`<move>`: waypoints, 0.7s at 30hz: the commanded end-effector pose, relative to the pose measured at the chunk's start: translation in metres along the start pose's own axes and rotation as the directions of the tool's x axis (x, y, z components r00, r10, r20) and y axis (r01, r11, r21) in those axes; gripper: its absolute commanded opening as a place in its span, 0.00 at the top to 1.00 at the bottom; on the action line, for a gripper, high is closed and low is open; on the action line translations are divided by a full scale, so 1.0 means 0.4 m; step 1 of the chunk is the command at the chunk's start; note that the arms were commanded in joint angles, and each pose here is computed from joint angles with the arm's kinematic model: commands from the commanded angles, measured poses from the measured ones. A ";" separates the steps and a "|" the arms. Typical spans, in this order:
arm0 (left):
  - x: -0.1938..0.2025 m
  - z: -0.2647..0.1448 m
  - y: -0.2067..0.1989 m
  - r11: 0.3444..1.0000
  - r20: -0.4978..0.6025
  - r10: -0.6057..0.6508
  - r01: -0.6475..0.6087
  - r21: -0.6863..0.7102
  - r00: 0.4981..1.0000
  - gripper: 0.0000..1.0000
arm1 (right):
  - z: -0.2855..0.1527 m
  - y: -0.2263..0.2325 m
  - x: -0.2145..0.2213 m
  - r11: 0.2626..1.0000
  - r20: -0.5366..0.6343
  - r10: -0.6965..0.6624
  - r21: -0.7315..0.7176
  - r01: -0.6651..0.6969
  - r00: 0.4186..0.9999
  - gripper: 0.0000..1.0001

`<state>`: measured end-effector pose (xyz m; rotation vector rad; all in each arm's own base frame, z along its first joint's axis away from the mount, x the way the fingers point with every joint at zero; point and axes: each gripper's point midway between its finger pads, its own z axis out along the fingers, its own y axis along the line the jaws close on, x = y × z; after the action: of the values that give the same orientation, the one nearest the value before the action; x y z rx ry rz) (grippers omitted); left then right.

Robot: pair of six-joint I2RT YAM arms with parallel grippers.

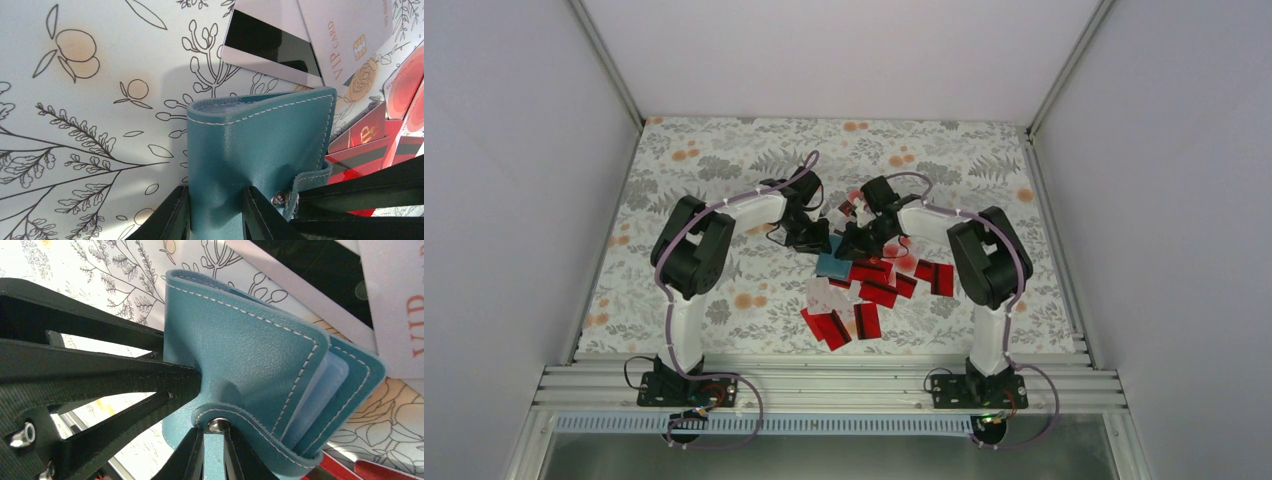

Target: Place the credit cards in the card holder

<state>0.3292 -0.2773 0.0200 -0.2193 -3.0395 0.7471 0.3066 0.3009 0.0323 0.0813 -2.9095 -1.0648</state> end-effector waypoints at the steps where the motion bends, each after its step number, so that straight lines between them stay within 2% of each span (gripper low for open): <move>1: 0.059 0.082 0.056 0.996 -0.084 -0.032 0.025 -0.083 0.996 0.74 | 0.080 -0.124 0.027 0.983 -0.047 0.045 0.182 -0.035 0.998 0.88; 13: 0.064 0.089 0.057 0.997 -0.084 -0.023 0.016 -0.079 0.996 0.74 | 0.121 -0.176 0.040 0.945 -0.094 0.087 0.323 -0.052 0.992 0.95; 21: 0.069 0.100 0.051 0.997 -0.085 -0.011 0.005 -0.077 0.996 0.74 | 0.153 -0.210 0.050 0.911 -0.129 0.126 0.407 -0.063 0.984 0.96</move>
<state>0.3293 -0.2772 0.0193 -0.2207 -3.0416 0.7482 0.3080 0.3000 0.0241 0.0398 -2.8689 -0.8283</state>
